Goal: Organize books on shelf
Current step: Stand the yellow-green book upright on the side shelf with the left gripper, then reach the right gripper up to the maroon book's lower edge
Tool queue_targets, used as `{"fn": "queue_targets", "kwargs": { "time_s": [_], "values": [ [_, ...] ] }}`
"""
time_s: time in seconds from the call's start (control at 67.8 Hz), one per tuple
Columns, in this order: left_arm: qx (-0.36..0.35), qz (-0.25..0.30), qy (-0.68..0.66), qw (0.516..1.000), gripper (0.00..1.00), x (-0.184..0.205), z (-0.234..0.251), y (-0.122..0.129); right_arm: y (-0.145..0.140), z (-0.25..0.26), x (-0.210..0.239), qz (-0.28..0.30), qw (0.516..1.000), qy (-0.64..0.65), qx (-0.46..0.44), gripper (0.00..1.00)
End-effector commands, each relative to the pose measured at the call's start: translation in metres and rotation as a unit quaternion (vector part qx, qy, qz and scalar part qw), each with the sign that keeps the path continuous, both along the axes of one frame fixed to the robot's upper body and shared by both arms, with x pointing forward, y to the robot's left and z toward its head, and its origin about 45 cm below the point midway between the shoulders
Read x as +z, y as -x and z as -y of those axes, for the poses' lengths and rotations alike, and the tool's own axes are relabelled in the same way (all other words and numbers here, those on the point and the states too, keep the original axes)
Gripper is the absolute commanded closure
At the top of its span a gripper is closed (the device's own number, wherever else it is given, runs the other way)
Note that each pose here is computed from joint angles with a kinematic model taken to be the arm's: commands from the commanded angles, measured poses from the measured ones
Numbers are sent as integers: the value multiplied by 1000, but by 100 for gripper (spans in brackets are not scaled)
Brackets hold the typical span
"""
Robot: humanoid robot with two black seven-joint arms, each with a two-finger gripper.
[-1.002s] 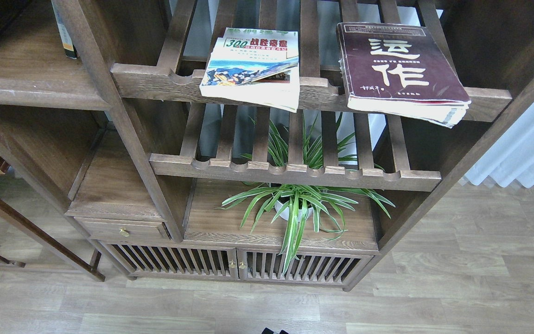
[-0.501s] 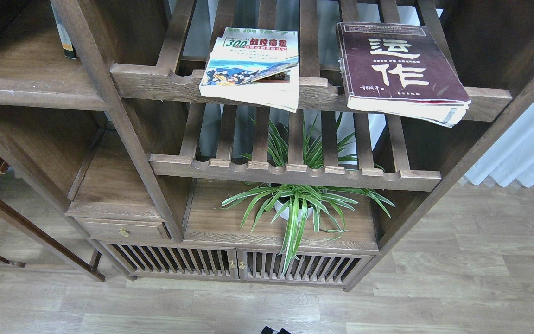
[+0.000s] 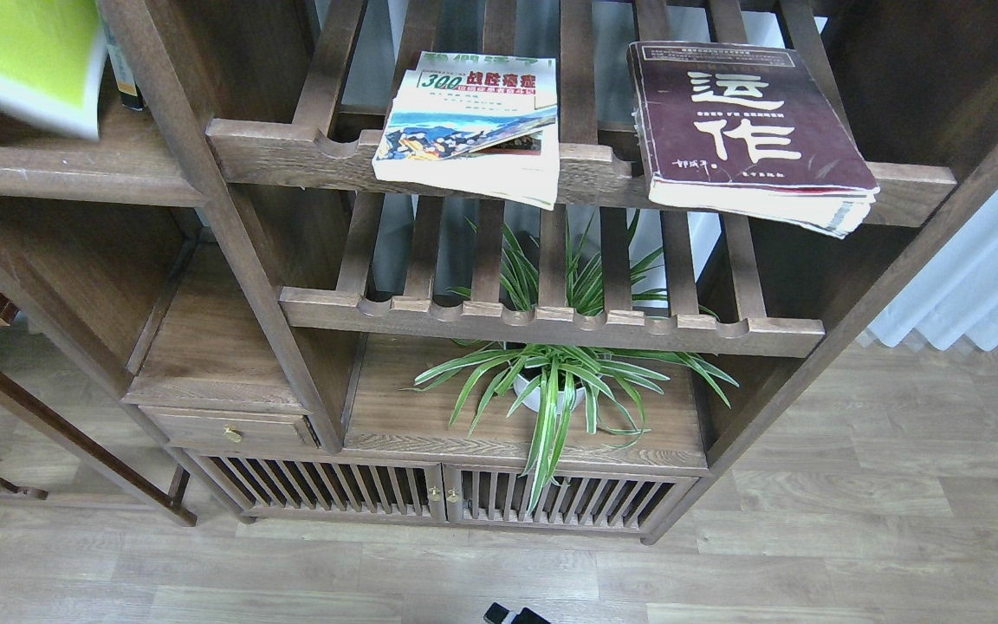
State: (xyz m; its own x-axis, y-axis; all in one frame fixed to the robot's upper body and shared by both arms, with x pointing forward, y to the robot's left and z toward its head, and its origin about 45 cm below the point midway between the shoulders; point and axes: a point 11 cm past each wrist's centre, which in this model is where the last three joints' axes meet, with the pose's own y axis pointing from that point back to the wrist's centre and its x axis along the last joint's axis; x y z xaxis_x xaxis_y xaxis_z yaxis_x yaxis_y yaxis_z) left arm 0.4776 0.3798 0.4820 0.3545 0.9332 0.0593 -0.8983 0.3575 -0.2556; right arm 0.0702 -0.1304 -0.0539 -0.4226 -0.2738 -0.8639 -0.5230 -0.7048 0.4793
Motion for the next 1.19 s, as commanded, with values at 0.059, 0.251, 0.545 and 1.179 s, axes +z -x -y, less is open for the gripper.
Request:
{"fn": "queue_targets", "kwargs": {
  "time_s": [0.059,0.251,0.545,1.179],
  "values": [
    [0,18,-2,1000,66,3,-11,15,-1,-1,1,1,1000,-2,0,3],
    [-15,18,9,1000,65,-9,-22,44,-10,6,1,7,1000,4,-26,3],
    [-32,24,26,999,62,-30,-29,92,-24,7,9,24,998,-5,-55,4],
    [-2,-39,151,988,26,-118,-60,179,-67,10,40,71,989,-49,-123,4]
  ]
}}
